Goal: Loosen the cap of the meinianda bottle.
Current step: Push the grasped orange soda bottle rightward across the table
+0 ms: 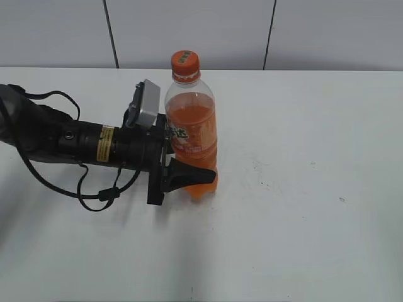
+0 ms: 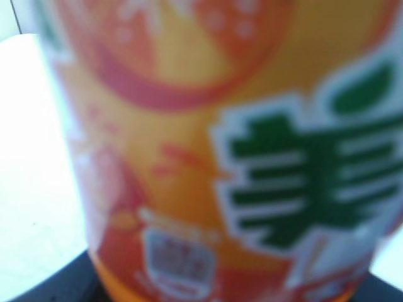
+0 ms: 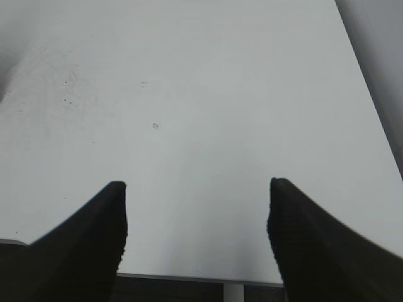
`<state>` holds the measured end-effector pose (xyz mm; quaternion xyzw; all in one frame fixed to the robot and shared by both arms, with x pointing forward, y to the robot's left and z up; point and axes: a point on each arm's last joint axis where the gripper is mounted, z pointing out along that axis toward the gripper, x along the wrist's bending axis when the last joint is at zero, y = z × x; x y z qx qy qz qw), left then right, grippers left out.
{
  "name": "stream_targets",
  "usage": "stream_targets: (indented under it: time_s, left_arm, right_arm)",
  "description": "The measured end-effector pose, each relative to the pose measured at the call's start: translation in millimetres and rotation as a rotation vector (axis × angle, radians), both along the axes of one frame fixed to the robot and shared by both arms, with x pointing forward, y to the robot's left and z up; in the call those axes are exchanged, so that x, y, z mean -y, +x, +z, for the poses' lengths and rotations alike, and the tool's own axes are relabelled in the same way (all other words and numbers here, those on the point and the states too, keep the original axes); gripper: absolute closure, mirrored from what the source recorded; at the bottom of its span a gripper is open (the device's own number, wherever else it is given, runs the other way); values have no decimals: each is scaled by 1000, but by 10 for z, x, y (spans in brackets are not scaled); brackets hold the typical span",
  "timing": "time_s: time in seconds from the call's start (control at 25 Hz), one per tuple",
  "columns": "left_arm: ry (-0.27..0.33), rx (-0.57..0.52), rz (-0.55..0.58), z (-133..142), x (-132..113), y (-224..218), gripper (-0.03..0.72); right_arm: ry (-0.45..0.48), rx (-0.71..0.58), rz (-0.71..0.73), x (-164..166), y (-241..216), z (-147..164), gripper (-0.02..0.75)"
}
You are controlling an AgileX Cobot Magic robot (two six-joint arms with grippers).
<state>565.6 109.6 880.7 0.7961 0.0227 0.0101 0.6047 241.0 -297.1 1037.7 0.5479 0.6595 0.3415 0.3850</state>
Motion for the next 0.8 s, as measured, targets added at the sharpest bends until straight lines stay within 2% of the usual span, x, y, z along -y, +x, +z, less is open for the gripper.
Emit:
stream_targets:
  time_s: [0.24, 0.52, 0.8]
  left_arm:
    - [-15, -9, 11, -135, 128, 115, 289]
    - [-10, -49, 28, -301, 129, 132, 289]
    - [-27, -58, 27, -326, 141, 139, 290]
  right_arm:
    - [0, 0, 0, 0, 0, 0, 212]
    - [0, 0, 0, 0, 0, 0, 212]
    - [0, 0, 0, 0, 0, 0, 212]
